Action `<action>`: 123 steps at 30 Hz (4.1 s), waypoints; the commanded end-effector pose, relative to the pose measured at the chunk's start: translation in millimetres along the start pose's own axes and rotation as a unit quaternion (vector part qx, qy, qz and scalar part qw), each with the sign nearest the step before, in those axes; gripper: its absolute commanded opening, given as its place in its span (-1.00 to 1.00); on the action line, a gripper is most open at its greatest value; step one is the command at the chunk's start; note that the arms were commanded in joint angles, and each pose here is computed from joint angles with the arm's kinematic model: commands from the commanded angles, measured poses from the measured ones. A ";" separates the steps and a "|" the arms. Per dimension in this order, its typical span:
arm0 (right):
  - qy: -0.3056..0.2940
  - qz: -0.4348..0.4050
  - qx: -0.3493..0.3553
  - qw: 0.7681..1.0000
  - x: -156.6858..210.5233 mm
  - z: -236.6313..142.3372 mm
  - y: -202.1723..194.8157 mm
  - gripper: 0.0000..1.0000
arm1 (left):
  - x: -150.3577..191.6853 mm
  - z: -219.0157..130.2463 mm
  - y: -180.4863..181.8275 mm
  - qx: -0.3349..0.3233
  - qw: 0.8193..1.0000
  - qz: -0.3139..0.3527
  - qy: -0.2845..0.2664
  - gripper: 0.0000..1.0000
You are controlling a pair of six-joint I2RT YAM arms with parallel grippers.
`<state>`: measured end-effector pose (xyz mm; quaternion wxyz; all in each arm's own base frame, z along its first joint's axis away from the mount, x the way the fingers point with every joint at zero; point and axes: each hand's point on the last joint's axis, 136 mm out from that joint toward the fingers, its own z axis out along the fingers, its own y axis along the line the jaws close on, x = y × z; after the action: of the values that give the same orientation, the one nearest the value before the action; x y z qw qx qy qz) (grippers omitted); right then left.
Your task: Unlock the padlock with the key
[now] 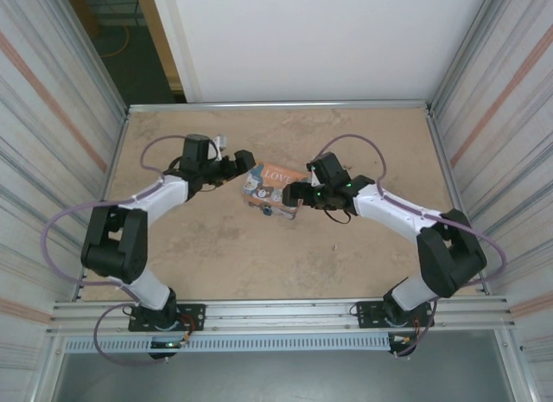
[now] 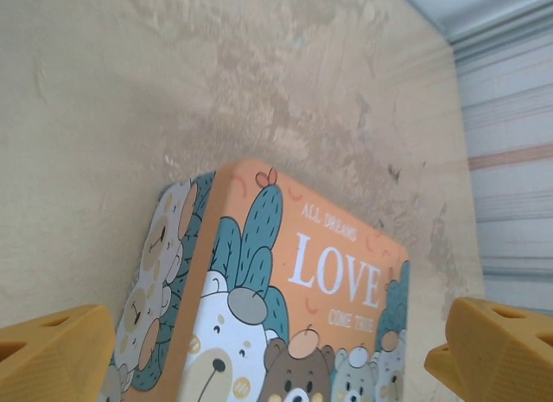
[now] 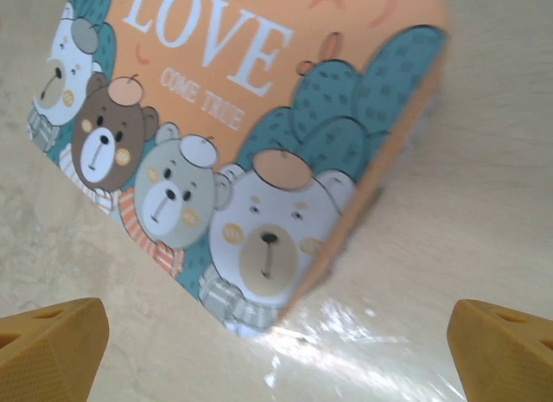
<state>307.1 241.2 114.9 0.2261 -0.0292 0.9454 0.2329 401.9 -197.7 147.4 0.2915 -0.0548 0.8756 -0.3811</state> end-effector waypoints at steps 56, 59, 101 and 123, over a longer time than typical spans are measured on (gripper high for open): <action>0.214 0.046 0.226 0.949 152.0 -11.3 -117.8 -0.61 | 100.8 -111.7 29.2 -0.055 0.997 0.028 -0.044 0.97; 0.217 0.047 0.226 0.948 154.7 -9.8 -119.3 -0.67 | 100.6 -112.1 28.8 -0.055 0.997 0.029 -0.045 0.97; -0.235 -0.261 -0.133 0.927 -3.2 -140.2 51.6 -1.00 | 52.2 -140.0 -92.8 0.175 0.983 -0.012 -0.060 0.95; -0.216 -0.504 -0.189 0.815 16.5 -173.4 130.5 -1.00 | 82.6 -148.0 -205.0 0.309 0.937 0.150 0.063 0.28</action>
<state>198.4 283.0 303.6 0.5018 -0.4603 0.6638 0.3093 236.5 -268.9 333.7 0.3045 0.1575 0.7262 -0.5959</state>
